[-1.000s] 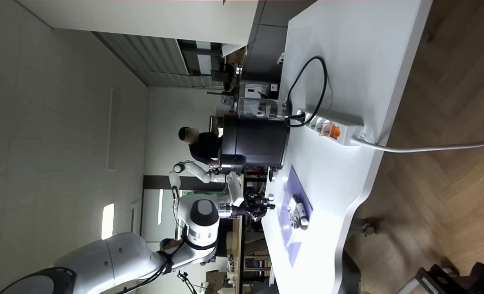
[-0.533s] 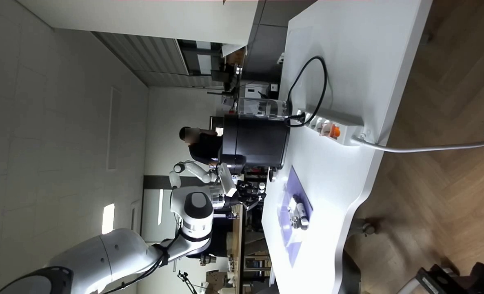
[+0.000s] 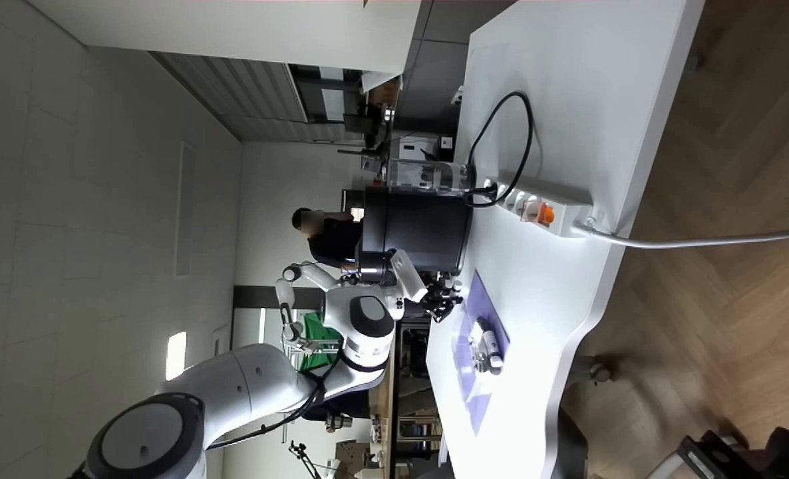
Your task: Move a bottle from the container to the table
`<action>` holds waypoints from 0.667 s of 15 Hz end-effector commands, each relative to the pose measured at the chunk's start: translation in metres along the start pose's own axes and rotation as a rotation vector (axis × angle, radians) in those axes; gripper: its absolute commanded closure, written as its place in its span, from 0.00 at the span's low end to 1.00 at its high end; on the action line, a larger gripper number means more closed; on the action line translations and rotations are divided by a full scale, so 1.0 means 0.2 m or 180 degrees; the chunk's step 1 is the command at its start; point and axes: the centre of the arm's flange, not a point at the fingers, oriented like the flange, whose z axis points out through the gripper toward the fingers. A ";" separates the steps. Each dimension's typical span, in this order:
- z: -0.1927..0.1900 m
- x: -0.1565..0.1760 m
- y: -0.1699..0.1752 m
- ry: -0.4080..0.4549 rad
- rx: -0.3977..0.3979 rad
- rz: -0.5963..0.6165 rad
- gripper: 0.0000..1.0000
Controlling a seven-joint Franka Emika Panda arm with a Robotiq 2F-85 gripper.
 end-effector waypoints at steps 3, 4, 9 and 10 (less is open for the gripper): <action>0.13 0.04 0.08 0.0017 0.0037 0.0086 0.35; 0.10 0.07 0.10 -0.0067 0.0024 0.0121 0.27; -0.36 0.17 0.29 -0.0317 0.0307 0.0334 0.00; -0.48 0.19 0.32 -0.0417 0.0417 0.0371 0.00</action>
